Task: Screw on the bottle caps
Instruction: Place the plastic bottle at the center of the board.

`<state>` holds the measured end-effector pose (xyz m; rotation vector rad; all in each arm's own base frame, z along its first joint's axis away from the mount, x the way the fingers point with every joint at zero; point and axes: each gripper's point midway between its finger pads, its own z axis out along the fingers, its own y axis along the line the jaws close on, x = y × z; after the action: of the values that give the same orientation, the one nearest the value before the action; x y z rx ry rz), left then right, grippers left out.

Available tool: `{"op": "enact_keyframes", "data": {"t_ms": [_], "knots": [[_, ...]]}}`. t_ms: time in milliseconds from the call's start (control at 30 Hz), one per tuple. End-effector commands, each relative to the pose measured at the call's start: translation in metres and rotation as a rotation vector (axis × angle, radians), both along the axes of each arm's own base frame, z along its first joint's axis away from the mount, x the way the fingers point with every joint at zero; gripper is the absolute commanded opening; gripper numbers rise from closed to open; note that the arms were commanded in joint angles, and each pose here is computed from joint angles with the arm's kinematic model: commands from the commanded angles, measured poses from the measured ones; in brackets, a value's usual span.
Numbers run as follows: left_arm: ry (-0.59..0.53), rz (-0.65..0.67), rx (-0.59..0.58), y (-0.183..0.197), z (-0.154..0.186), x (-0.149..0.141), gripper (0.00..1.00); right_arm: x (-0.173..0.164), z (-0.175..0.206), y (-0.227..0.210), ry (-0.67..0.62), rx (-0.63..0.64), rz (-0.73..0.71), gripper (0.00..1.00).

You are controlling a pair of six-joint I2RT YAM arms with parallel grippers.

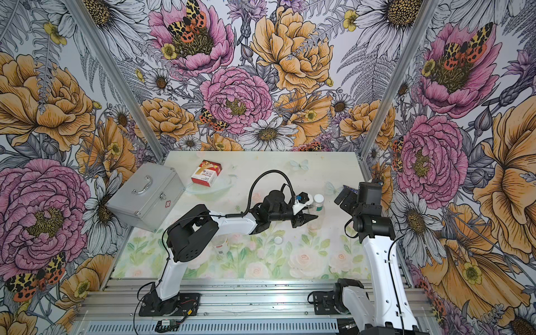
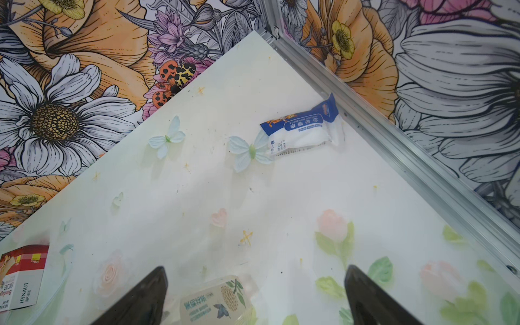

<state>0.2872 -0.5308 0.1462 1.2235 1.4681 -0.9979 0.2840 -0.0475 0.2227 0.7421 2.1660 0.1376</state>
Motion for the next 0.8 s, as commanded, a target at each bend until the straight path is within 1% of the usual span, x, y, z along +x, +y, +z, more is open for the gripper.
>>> {"op": "enact_keyframes", "data": {"t_ms": [0,133,267,467,500,567,733,767], "knots": [[-0.013,0.031,-0.051,-0.006,0.008,0.006,0.38,-0.005,0.006,0.002,-0.025,-0.014,0.029,0.98],[0.045,0.036,-0.006,-0.008,-0.014,0.008,0.39,-0.003,0.003,0.009,-0.018,0.015,0.059,0.97],[0.056,0.034,0.019,-0.006,-0.025,0.007,0.40,-0.001,0.003,0.013,-0.018,0.036,0.071,0.98],[0.036,0.031,0.027,-0.005,-0.024,0.006,0.54,0.000,0.005,0.016,-0.023,0.044,0.090,0.97],[0.027,0.029,0.026,-0.005,-0.021,0.006,0.58,0.000,0.005,0.017,-0.024,0.046,0.093,0.97],[0.011,0.027,0.022,-0.003,-0.016,0.006,0.66,-0.001,0.005,0.018,-0.023,0.048,0.100,0.98],[-0.048,0.021,0.003,0.002,0.008,0.005,0.81,-0.002,0.011,0.023,-0.017,0.053,0.136,0.96],[-0.056,0.023,-0.001,0.003,0.012,0.005,0.82,-0.002,0.013,0.024,-0.018,0.053,0.142,0.95]]}}
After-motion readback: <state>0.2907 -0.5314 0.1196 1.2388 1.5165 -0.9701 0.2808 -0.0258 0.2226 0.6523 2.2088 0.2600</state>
